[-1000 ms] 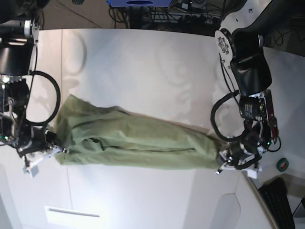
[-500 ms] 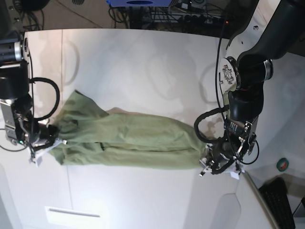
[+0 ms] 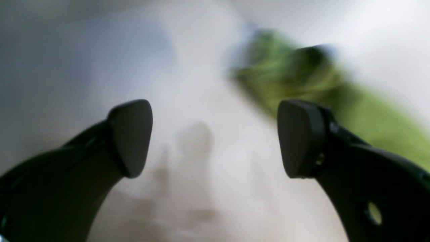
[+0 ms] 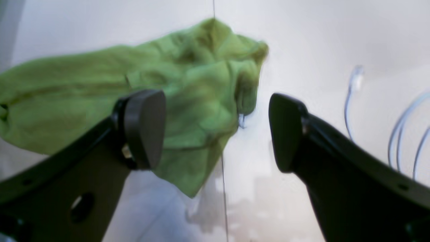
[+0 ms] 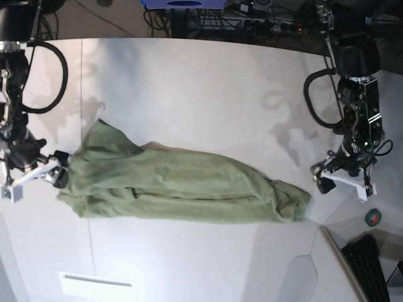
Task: Layout the t-shirt on the table in an organized manner, then fold the t-shirt properly
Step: 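Pull the shirt ends apart with both grippers to straighten it, then hold the shirt ends with both grippers, adjusting the right gripper's grip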
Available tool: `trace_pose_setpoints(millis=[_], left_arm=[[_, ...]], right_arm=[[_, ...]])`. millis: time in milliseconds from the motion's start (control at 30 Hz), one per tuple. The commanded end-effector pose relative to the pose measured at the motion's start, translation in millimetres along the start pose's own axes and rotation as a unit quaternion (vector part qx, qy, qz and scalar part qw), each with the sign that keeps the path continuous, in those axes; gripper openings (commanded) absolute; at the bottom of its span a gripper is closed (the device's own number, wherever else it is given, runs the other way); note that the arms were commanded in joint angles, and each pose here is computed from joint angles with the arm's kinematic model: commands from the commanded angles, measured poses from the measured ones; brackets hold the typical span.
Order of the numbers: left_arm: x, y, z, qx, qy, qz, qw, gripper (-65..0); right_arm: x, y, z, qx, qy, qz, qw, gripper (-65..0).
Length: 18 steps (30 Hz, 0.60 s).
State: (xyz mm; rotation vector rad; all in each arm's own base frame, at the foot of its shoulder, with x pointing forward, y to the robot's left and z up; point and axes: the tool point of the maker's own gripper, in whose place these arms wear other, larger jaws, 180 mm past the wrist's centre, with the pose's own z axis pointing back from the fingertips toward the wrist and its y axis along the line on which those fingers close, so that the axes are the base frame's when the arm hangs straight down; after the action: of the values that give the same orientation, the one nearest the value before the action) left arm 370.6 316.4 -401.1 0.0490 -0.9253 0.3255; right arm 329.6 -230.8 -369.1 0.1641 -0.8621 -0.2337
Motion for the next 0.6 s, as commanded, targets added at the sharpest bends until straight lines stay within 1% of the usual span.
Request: trace_pose_setpoints(millis=[0, 33, 67, 133, 167, 200, 233, 267, 333, 367, 400, 467, 567], left_arm=[[41, -7, 4, -0.022, -0.053, -0.051, 0.997, -9.7], [41, -6, 6, -0.023, -0.052, -0.099, 0.993, -10.2], [43, -4, 6, -0.021, -0.054, -0.140, 0.988, -12.8], [50, 0, 7, -0.014, -0.057, -0.192, 0.980, -20.7], [56, -3, 5, -0.018, -0.059, -0.210, 0.976, -24.4], [58, -12, 2, -0.032, -0.057, -0.231, 0.971, -27.5], [54, -24, -3, -0.052, -0.045, -0.261, 0.963, -30.1], [49, -30, -9, -0.065, -0.031, -0.286, 0.955, -30.9], [37, -37, -22, -0.075, 0.003, -0.334, 0.940, -28.8], [31, -38, -29, -0.075, 0.020, -0.349, 0.934, -27.0], [28, -43, -36, -0.078, 0.030, -0.354, 0.932, -25.5], [28, -45, -44, -0.085, 0.045, -0.343, 0.935, -24.2], [26, -57, -49, -0.108, 0.059, -0.344, 0.931, -24.0]], right_arm=[[15, -2, 7, -0.002, -0.028, 0.001, 0.9996, -20.4], [11, -1, 8, -0.002, -0.027, -0.005, 0.9996, -20.4], [8, -1, 8, -0.002, -0.025, -0.012, 0.9996, -20.4], [3, 0, 7, -0.002, -0.021, -0.017, 0.9996, -20.4], [2, 2, 6, 0.000, -0.019, -0.017, 0.9997, -20.4], [0, 6, 6, 0.003, -0.019, -0.019, 0.9996, -20.4], [-1, 9, 5, 0.007, -0.019, -0.024, 0.9995, -20.4], [0, 12, 4, 0.009, -0.022, -0.027, 0.9994, -20.4], [1, 14, 5, 0.011, -0.024, -0.028, 0.9993, -20.4], [1, 14, 5, 0.011, -0.023, -0.028, 0.9993, -20.4], [2, 15, 5, 0.012, -0.024, -0.028, 0.9993, -20.4], [1, 15, 5, 0.012, -0.024, -0.030, 0.9992, -20.4], [0, 16, 5, 0.013, -0.023, -0.030, 0.9992, -20.4]])
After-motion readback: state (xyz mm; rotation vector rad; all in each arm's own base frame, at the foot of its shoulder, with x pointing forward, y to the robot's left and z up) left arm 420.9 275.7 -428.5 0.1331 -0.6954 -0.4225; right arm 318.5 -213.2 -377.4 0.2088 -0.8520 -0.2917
